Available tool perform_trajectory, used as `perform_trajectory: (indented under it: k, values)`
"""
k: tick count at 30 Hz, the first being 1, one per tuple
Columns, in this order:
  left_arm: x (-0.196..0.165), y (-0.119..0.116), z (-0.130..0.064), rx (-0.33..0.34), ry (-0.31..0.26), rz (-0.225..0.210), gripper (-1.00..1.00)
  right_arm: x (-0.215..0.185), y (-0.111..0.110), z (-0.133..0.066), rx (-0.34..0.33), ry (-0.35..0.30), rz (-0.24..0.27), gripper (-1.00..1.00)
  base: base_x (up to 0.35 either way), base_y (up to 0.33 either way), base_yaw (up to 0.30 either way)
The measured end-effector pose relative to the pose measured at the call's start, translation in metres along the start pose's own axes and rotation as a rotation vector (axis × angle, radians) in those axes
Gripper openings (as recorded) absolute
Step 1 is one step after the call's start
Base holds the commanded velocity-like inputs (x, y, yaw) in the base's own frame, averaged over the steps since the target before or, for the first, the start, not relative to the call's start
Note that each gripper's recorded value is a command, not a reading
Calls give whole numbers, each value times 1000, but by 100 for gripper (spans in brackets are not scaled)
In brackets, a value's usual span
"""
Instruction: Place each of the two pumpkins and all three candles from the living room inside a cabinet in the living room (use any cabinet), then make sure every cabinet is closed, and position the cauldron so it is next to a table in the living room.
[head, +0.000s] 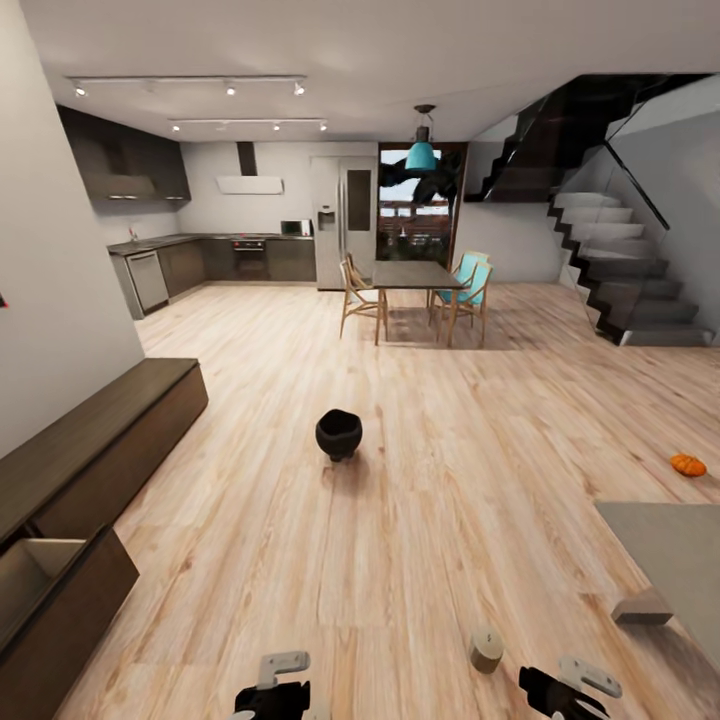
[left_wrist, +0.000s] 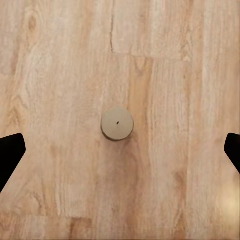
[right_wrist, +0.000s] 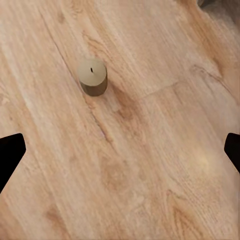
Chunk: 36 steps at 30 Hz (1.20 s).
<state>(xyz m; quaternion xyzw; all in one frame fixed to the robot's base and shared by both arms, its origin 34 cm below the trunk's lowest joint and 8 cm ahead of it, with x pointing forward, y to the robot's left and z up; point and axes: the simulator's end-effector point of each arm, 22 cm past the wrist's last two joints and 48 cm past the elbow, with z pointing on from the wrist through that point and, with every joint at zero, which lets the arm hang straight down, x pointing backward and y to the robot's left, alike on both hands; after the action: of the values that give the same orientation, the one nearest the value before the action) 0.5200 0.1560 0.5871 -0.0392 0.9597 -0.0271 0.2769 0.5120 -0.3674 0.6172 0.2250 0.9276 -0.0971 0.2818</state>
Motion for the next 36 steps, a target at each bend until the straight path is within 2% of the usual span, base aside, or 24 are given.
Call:
perform_trajectory:
  k: [6, 8, 12, 15, 19, 24, 28, 32, 34, 36]
  values:
    - [6, -2, -1, 1, 36, 0, 100, 0, 1, -1, 31, 16, -14, 100, 31, -16, -1]
    - [9, -4, -1, 4, 50, -6, 100, -13, 13, -2, 51, 24, -18, 100, 7, -4, 0]
    - [17, -6, -1, 7, 86, -38, 100, -63, 59, -8, 46, 57, -48, 100, 3, -2, 0]
    - [25, -8, -2, 11, 120, -61, 100, -79, 83, -15, 26, 77, -68, 100, 0, 0, 0]
    - [32, -9, -3, 16, 149, -80, 100, -88, 101, -21, 10, 79, -98, 100, 0, 0, 0]
    - [33, -10, -3, 16, 156, -87, 100, -92, 111, -23, -3, 62, -103, 100, 0, 0, 0]
    - [10, -12, 1, 17, 135, -86, 100, -91, 114, -24, -6, 61, -107, 100, 0, 0, 0]
    - [-7, -3, 6, -15, 151, -81, 100, -90, 117, -24, -12, 62, -108, 100, 0, 0, 0]
    - [-12, 1, 8, -25, 142, -89, 100, -90, 118, -24, -14, 62, -108, 100, 0, 0, 0]
    - [-20, 4, 10, -33, 108, -101, 100, -90, 118, -25, -16, 63, -109, 100, 0, 0, 0]
